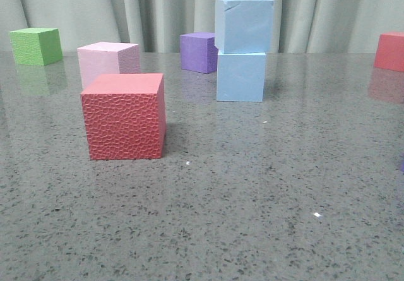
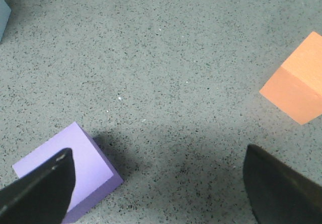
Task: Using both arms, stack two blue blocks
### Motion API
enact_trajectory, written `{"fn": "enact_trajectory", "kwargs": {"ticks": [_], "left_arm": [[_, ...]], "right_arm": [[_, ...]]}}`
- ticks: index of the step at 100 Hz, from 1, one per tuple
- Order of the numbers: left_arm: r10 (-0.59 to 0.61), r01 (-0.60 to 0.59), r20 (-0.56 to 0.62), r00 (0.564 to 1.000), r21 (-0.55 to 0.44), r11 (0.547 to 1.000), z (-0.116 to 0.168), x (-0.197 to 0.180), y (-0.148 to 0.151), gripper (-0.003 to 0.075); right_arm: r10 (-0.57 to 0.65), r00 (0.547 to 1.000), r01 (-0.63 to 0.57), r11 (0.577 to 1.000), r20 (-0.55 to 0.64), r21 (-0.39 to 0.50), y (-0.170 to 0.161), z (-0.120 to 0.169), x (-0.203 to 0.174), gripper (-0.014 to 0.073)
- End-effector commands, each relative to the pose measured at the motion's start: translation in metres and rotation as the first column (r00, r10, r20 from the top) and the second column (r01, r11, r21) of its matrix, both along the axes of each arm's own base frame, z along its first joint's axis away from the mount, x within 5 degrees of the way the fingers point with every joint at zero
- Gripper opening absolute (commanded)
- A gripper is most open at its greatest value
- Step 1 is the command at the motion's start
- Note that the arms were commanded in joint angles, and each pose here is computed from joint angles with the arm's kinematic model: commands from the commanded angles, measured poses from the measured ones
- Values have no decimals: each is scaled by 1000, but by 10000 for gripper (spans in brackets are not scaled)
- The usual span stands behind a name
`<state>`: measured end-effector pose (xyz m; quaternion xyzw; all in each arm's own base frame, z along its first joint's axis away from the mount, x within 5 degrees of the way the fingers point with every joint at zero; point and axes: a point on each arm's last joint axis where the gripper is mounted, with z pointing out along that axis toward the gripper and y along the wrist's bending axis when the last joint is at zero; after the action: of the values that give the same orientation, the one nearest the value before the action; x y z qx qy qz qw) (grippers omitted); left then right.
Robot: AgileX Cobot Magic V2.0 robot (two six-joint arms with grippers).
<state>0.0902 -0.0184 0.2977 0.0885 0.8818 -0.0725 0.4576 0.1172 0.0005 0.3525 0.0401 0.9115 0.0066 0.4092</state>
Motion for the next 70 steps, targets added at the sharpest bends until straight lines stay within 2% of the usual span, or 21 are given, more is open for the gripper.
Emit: {"fn": "enact_trajectory", "kwargs": {"ticks": [1,25,36,43,48,70], "left_arm": [[24,-21,70,997,-44,999,8,3,0,671],[23,-21,58,998,-44,999,6,3,-1,671],[24,-21,60,998,-44,999,6,3,0,622],[25,-22,62,998,-44,999,6,3,0,548],[25,-22,62,998,-44,999,6,3,0,482],[25,-23,64,998,-44,999,6,4,0,85]], "right_arm": [[0,997,1,1000,82,-12,-1,11,2,664],[0,997,1,1000,81,-13,-1,11,2,660],[0,997,1,1000,81,-13,-1,11,2,599],[0,997,1,1000,78,-13,-1,11,2,531],[-1,997,2,1000,77,-13,-1,11,2,452],[-1,997,2,1000,77,-13,-1,11,2,64]]}}
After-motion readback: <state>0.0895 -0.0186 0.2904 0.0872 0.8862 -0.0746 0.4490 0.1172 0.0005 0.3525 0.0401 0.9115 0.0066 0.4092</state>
